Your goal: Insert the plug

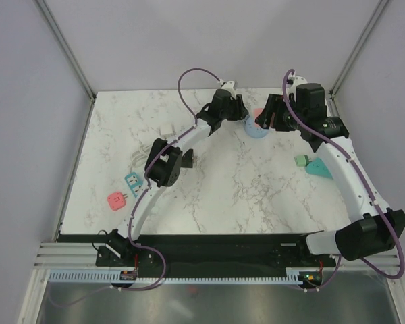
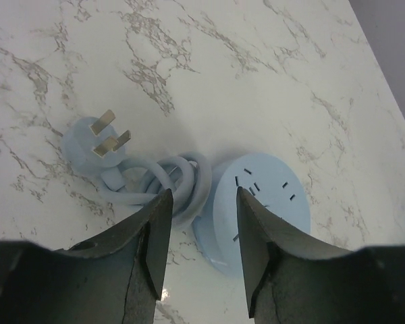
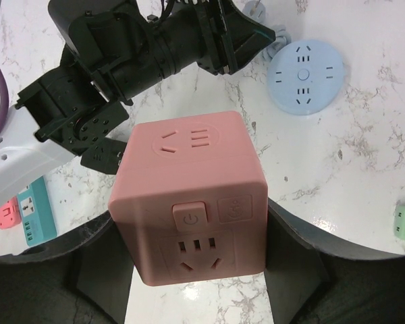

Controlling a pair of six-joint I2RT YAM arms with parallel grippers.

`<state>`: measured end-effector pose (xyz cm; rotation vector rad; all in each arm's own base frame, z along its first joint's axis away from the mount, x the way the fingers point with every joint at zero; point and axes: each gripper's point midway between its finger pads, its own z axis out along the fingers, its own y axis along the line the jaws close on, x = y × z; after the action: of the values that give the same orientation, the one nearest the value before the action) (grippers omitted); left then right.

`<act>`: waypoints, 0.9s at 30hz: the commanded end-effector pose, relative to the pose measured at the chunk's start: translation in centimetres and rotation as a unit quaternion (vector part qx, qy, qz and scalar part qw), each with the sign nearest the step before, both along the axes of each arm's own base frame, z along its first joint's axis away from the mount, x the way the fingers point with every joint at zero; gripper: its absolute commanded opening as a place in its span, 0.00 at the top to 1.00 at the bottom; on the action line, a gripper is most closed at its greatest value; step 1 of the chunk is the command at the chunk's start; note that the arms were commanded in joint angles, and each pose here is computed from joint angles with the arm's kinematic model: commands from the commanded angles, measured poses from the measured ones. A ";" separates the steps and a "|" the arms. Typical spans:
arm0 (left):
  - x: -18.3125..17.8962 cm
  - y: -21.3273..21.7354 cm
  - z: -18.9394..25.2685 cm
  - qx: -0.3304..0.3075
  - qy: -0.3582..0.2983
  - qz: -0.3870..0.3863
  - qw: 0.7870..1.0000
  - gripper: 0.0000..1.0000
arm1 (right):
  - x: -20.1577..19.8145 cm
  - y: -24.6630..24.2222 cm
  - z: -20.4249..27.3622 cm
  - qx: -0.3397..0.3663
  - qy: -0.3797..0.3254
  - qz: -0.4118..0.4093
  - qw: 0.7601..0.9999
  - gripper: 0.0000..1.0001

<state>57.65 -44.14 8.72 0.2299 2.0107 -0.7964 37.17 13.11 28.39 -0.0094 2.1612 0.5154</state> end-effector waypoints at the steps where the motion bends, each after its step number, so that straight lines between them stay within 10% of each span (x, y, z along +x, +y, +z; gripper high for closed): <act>1: 1.3 -0.7 1.0 -0.058 0.006 0.025 0.998 0.51 | 0.2 0.1 3.4 0.015 -0.058 0.006 0.998 1.00; 27: -5.7 -3.1 0.9 -0.036 0.061 -0.058 0.996 0.74 | 0.0 -2.7 2.4 -0.014 -0.034 -0.063 0.997 1.00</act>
<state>53.90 -46.09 6.78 0.1874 2.1072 -0.9268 36.96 11.26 28.71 0.0704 2.1609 0.4433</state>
